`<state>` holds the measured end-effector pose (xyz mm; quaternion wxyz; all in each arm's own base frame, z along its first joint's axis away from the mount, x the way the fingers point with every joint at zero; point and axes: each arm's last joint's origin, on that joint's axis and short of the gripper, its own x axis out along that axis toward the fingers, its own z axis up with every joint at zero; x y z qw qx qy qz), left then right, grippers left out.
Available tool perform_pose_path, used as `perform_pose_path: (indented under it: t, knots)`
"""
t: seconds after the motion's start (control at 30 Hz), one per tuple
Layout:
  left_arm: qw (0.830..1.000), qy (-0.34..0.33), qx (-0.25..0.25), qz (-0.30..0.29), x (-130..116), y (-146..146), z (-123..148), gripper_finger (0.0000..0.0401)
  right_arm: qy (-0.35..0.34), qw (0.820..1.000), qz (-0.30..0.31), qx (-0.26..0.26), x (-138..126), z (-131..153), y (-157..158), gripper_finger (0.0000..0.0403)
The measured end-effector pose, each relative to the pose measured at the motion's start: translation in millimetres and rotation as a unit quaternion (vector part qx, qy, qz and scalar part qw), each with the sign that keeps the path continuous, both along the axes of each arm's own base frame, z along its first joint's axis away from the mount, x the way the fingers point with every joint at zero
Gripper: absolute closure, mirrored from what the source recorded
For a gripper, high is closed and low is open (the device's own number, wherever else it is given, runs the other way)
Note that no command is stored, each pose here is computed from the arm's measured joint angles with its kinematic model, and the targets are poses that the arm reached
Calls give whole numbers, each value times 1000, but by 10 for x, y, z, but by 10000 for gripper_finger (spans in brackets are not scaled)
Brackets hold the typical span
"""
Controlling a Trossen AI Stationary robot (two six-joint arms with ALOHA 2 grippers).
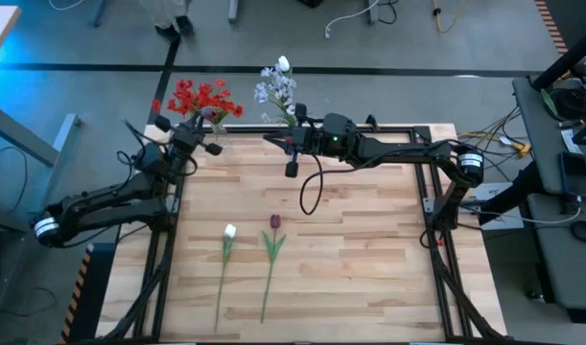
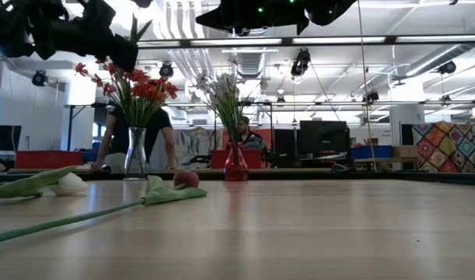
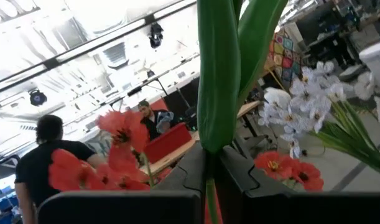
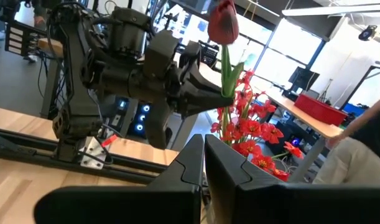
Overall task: Sort flowers into vase by color
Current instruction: Put the top red flower into the transparent vase
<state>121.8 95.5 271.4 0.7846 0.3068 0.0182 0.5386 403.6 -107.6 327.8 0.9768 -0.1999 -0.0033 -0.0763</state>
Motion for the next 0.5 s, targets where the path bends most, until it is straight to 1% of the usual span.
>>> perform_pose_path:
  t: [0.17,0.5]
  knots:
    - [1000,4,-11,14,22,65,-43,401,0,1000,1,0,0,1,0,394]
    - [998,-36,-47,37,6,195,-106,401,0,1000,1,0,1,0,0,394]
